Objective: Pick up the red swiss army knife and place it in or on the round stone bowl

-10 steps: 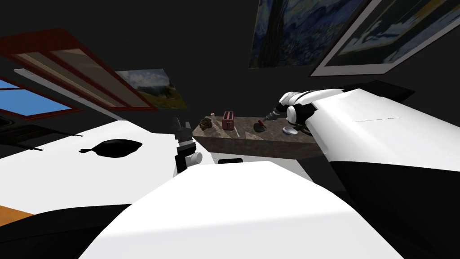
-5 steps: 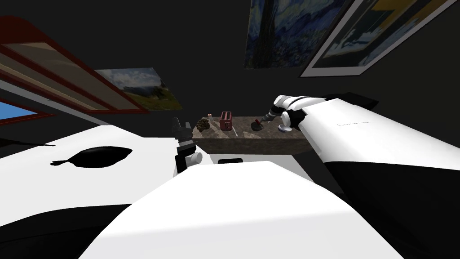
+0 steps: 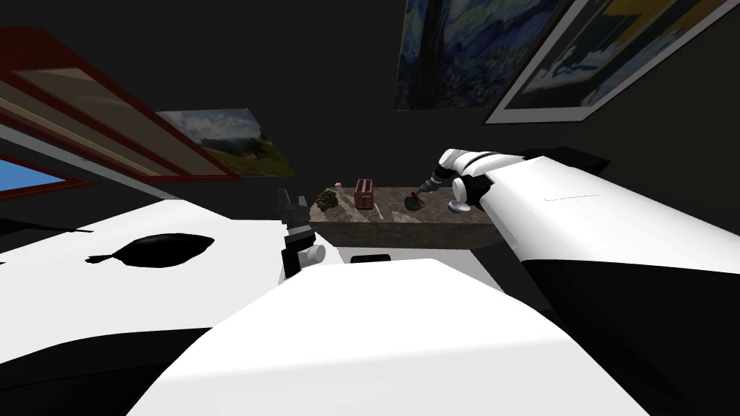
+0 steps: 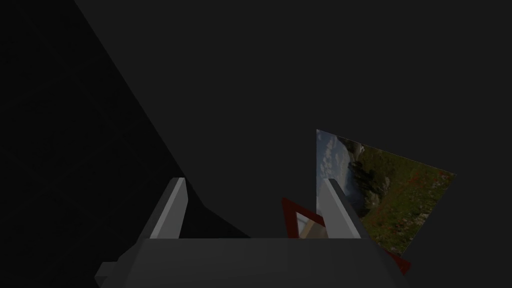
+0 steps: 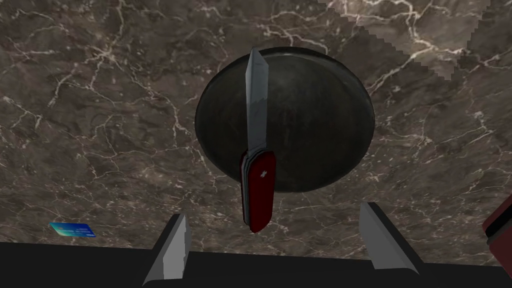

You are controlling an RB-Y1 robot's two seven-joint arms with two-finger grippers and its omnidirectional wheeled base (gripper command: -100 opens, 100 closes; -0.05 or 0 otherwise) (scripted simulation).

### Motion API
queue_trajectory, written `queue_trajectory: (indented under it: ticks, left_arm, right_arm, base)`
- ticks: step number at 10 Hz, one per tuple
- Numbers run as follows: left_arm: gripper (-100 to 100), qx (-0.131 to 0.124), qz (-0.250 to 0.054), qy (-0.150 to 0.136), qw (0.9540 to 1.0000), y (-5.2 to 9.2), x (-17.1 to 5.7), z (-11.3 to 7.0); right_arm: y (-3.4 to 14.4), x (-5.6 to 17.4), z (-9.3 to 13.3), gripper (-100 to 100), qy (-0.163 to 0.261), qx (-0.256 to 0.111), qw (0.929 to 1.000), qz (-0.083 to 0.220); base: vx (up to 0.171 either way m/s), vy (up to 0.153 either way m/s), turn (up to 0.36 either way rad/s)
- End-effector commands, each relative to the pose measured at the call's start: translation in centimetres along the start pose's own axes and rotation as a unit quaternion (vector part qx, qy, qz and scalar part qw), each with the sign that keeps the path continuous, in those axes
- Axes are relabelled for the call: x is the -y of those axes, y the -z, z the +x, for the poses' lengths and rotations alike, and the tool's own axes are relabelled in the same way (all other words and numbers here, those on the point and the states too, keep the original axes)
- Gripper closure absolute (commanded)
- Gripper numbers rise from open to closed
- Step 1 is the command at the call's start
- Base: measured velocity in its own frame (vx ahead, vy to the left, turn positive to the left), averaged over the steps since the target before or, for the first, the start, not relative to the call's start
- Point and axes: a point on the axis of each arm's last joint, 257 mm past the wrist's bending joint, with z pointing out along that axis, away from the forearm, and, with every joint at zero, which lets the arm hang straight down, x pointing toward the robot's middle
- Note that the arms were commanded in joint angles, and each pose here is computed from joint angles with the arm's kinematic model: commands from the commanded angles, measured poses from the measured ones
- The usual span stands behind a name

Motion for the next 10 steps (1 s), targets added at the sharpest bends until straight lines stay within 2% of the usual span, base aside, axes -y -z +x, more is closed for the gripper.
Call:
queue_trajectory:
  ticks: [1, 2, 3, 7, 8, 10]
  left_arm:
    - [0, 0.0, 0.0, 0.0, 1.0, 0.0, 0.0, 0.0]
    - [0, 0.0, 0.0, 0.0, 1.0, 0.0, 0.0, 0.0]
    - [0, 0.0, 0.0, 0.0, 1.0, 0.0, 0.0, 0.0]
    - [0, 0.0, 0.0, 0.0, 1.0, 0.0, 0.0, 0.0]
    - [0, 0.0, 0.0, 0.0, 1.0, 0.0, 0.0, 0.0]
    - [0, 0.0, 0.0, 0.0, 1.0, 0.0, 0.0, 0.0]
  right_arm:
    - [0.8, -0.3, -1.2, -100, 0.012, 0.014, 0.9998, 0.003]
    - [-0.5, 0.2, 1.0, -100, -0.01, -0.012, 0.9999, -0.003]
    - [1.4, 1.5, 0.5, -100, 0.009, 0.001, 1.0, -0.001]
    - [2.0, 2.1, 0.7, -100, 0.016, 0.002, 0.9999, -0.003]
    - [3.2, 3.2, 1.1, -100, 0.027, 0.003, 0.9996, -0.007]
    - [4.4, 4.2, 1.5, -100, 0.039, 0.005, 0.9992, -0.012]
  base:
    - [0.0, 0.0, 0.0]
    - [0.0, 0.0, 0.0]
    - [0.062, 0.071, -0.142]
    - [0.062, 0.072, -0.058]
    - [0.072, 0.055, -0.16]
    - [0.113, 0.142, -0.166]
